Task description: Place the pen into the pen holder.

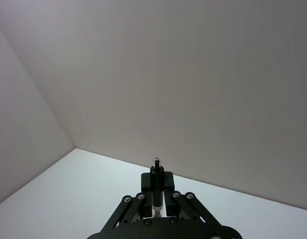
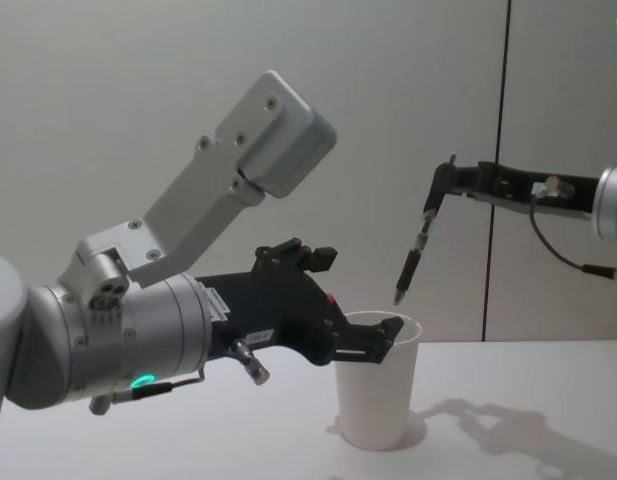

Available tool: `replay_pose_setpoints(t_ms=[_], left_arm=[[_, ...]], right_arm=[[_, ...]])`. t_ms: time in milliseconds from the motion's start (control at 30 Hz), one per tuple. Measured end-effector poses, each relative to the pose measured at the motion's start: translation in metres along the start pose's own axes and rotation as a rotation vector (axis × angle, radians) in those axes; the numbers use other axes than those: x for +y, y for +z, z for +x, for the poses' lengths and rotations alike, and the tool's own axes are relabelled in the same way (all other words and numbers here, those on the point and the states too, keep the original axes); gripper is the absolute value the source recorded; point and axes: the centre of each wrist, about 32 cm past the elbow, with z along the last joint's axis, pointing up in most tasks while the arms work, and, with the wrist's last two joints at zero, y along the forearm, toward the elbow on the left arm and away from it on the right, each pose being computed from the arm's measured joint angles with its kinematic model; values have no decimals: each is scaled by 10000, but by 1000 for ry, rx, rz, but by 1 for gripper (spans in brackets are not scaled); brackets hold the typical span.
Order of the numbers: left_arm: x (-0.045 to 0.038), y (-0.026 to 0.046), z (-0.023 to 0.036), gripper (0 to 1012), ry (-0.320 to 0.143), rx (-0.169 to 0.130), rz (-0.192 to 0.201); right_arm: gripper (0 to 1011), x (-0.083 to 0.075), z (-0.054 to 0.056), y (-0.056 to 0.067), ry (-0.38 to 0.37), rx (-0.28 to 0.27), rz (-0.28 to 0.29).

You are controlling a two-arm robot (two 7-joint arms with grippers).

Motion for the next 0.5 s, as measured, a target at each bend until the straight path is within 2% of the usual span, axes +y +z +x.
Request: replay_pose_setpoints(t_ms=[200, 500], left_arm=[[0, 0, 0, 1004, 0, 0, 0], [0, 0, 0, 1004, 0, 0, 0]], right_arm=[[131, 76, 78, -20, 35, 0, -34], [131, 177, 120, -89, 71, -2, -58]])
